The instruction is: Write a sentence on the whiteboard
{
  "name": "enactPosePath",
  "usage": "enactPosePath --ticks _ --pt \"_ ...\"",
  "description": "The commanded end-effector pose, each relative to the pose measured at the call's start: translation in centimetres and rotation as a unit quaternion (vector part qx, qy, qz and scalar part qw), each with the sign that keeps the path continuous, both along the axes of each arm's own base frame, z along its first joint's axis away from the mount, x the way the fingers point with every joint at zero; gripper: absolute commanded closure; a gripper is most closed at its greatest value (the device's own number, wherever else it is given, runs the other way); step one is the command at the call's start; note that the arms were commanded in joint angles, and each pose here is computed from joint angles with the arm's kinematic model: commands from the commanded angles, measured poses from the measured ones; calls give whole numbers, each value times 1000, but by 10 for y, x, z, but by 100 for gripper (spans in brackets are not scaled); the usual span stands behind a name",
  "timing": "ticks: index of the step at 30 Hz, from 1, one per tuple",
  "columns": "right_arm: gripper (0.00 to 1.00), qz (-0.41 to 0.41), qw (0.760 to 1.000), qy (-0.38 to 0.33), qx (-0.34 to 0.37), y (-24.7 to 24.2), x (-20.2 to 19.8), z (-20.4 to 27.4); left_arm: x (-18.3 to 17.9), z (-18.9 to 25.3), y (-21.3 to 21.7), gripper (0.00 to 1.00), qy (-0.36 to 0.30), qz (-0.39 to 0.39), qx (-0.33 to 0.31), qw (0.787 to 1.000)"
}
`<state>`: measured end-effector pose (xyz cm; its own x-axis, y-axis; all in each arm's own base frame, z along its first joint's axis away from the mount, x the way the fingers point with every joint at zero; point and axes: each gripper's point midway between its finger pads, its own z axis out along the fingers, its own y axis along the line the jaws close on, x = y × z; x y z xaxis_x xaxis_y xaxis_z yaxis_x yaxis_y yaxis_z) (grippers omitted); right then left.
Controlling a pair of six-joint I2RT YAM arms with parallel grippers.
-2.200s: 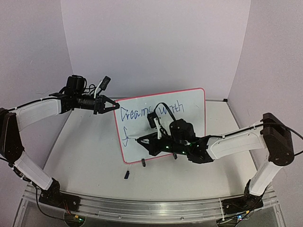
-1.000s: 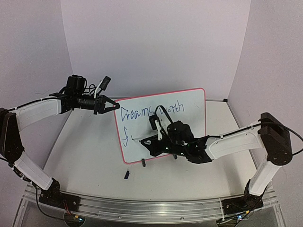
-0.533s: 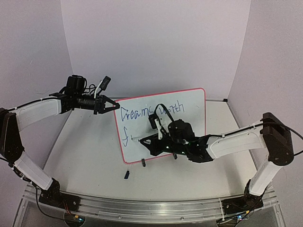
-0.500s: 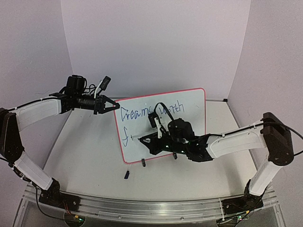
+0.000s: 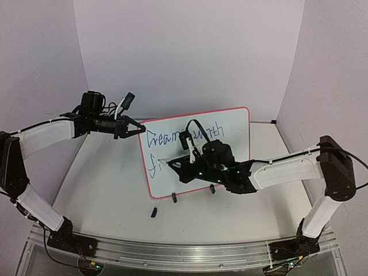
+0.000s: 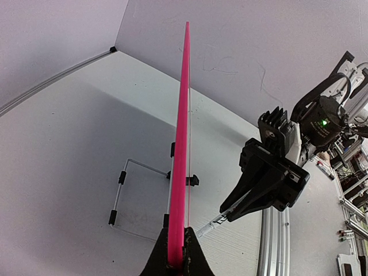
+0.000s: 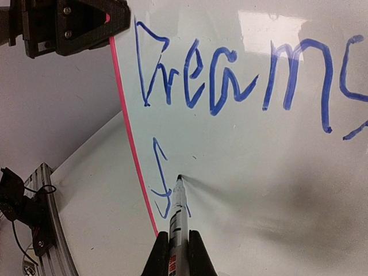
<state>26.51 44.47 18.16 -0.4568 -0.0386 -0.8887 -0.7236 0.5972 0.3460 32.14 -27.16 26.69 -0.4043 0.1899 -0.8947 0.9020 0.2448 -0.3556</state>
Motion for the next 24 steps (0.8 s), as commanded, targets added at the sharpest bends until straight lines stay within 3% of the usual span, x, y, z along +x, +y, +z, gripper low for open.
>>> enactPosePath --ticks 1,10,24 --pt "100 -14 1000 -11 -2 4 11 5 -10 -35 -6 100 15 -15 46 999" --pt "100 5 999 -26 25 -6 -3 28 -10 -34 -6 100 14 -15 46 999" --pt "100 -20 1000 -2 16 -23 -1 6 -11 -34 -6 100 14 -15 47 999"
